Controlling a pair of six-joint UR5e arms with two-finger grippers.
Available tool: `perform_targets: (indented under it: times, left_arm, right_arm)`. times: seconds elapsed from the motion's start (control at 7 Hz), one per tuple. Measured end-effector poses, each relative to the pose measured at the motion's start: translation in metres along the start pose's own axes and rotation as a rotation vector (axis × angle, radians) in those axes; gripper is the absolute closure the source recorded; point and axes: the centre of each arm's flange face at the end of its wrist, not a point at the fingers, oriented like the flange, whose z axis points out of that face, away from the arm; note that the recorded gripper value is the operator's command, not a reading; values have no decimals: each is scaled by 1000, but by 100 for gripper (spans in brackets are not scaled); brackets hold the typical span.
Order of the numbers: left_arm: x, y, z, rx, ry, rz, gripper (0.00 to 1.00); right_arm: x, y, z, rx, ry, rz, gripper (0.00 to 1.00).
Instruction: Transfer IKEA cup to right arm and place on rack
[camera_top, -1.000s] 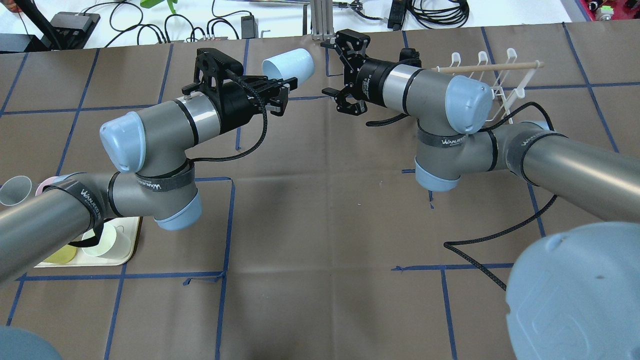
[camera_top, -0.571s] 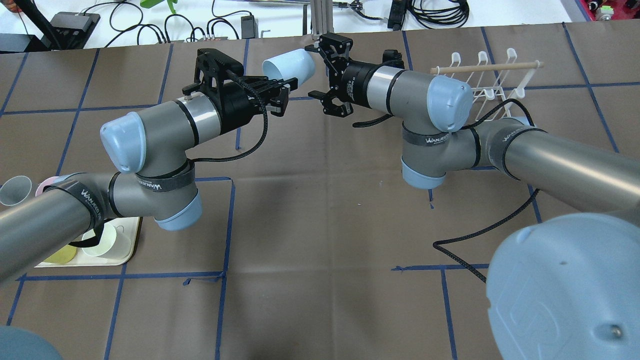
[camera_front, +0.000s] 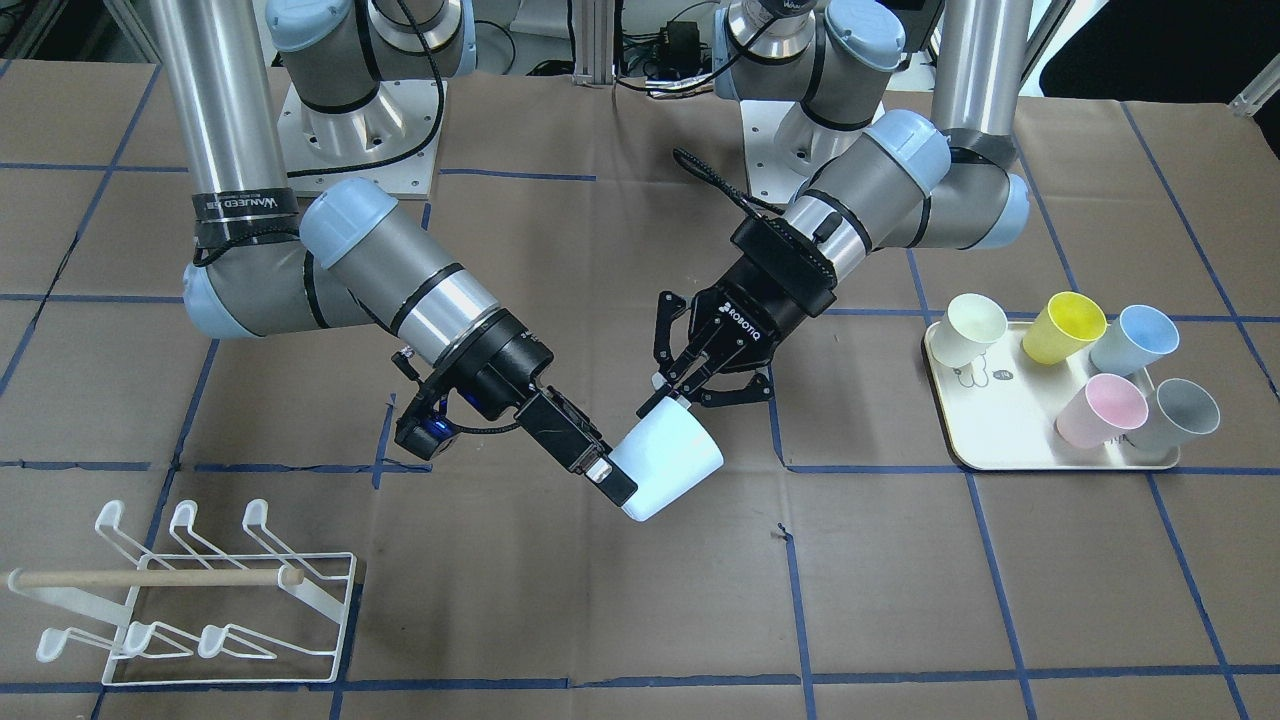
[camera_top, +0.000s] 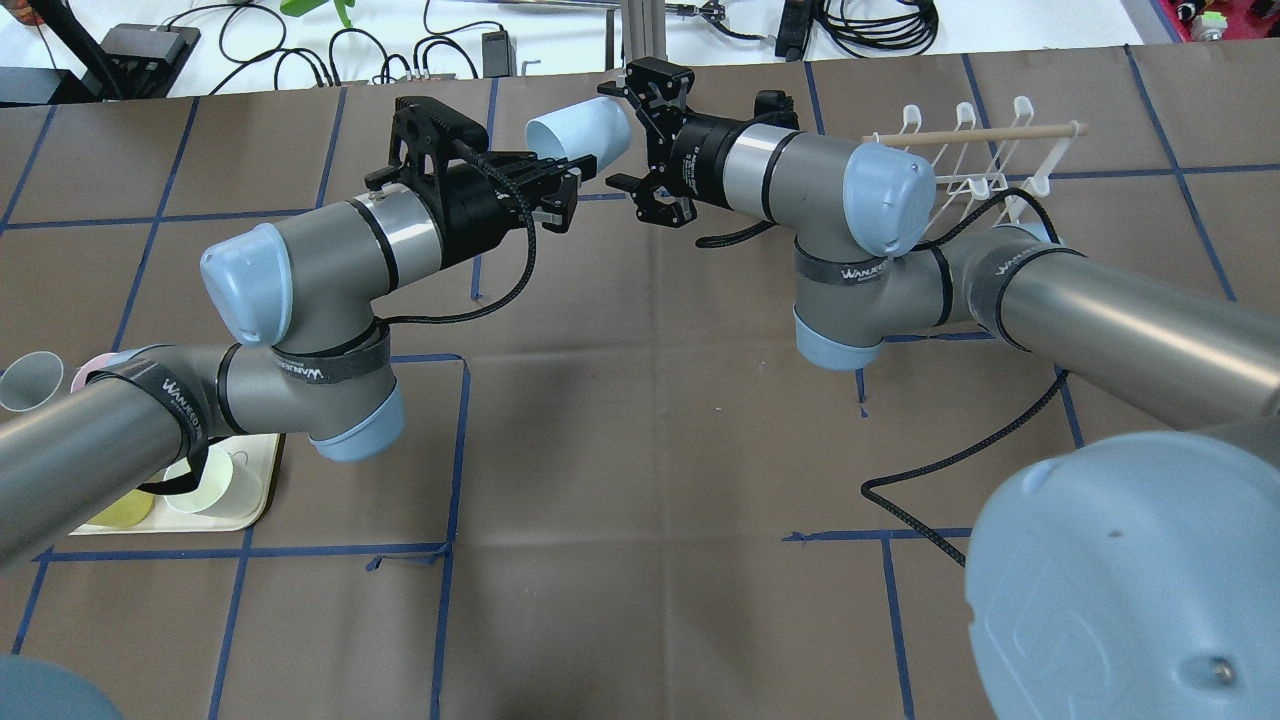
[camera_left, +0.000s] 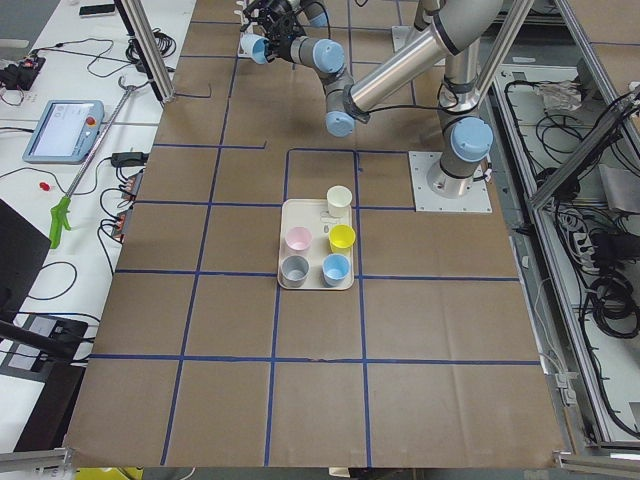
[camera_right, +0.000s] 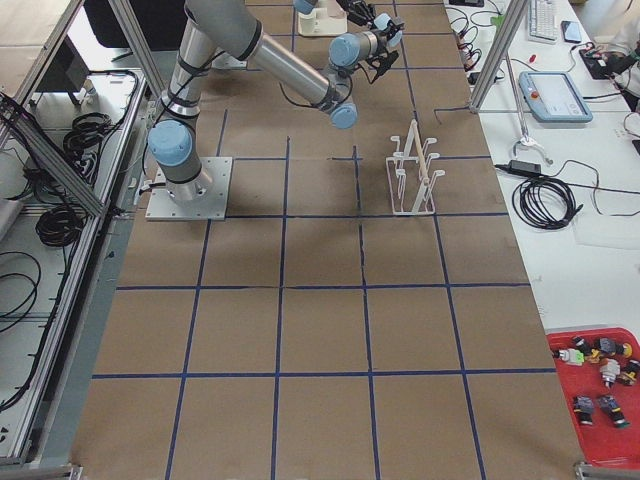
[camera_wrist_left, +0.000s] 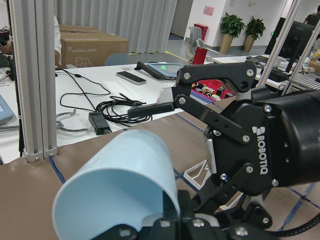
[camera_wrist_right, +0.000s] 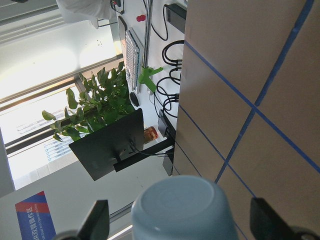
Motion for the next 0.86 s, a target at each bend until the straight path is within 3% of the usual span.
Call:
perform_targets:
  times: [0.86]
  left_arm:
    - [0, 0, 0, -1, 1, -2, 97]
  right_arm:
    - [5, 12, 16, -18, 14, -8, 2]
